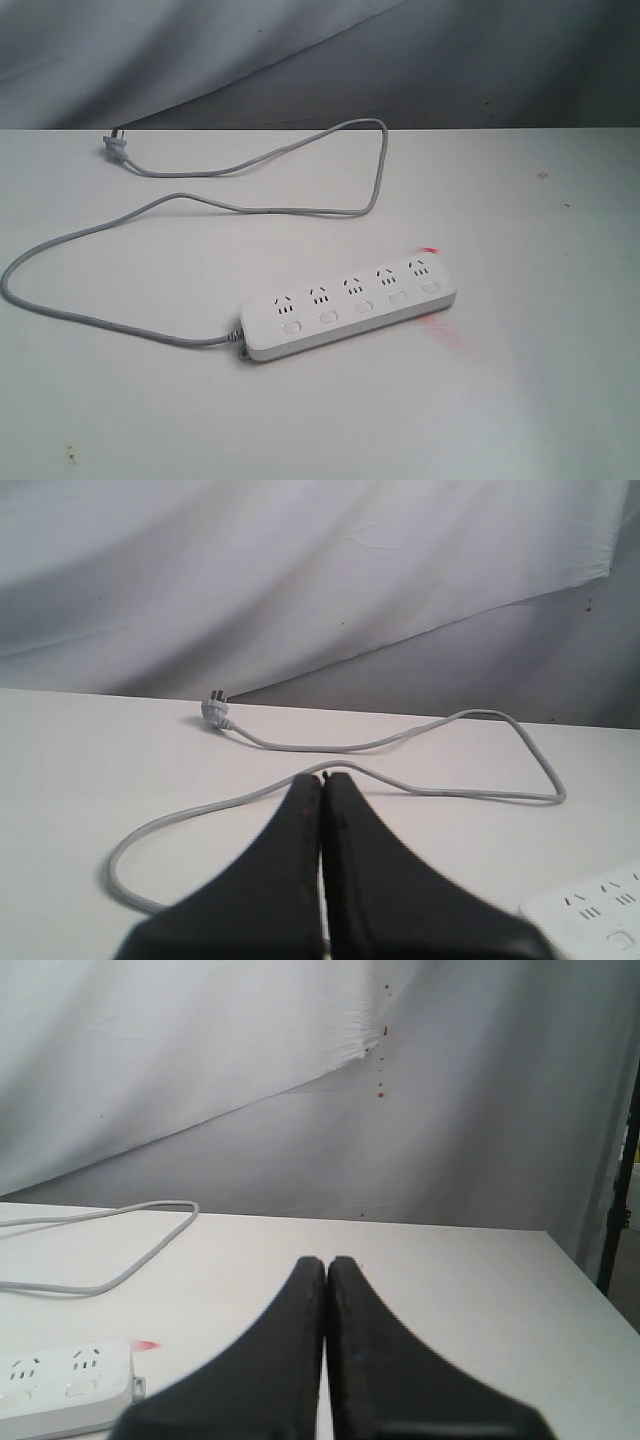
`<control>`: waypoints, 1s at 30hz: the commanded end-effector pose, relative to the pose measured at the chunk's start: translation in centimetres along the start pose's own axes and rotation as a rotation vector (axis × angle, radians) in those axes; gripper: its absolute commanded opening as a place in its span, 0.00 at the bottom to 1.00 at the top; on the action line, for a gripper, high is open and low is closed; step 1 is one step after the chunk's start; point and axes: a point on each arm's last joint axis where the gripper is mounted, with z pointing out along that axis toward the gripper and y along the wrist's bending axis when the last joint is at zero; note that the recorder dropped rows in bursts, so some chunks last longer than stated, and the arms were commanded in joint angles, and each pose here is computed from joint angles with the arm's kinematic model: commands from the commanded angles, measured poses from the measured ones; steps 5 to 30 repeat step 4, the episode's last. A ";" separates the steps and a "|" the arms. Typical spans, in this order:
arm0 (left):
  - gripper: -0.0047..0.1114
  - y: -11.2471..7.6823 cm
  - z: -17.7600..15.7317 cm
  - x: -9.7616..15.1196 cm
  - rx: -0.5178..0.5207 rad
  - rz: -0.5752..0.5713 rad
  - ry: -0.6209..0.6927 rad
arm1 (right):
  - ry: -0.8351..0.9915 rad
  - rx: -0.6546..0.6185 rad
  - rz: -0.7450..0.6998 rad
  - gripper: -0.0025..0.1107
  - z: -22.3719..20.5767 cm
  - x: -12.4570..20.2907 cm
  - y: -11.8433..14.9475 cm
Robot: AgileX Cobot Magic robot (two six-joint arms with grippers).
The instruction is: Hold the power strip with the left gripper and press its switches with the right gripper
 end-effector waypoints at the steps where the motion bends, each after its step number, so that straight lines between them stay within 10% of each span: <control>1: 0.04 0.0 0.0 0.1 0.004 0.003 -0.005 | -0.006 -0.002 0.002 0.02 0.0 0.0 0.0; 30: 0.04 0.0 0.0 0.1 0.004 0.003 -0.005 | -0.006 -0.002 0.002 0.02 0.0 0.0 0.0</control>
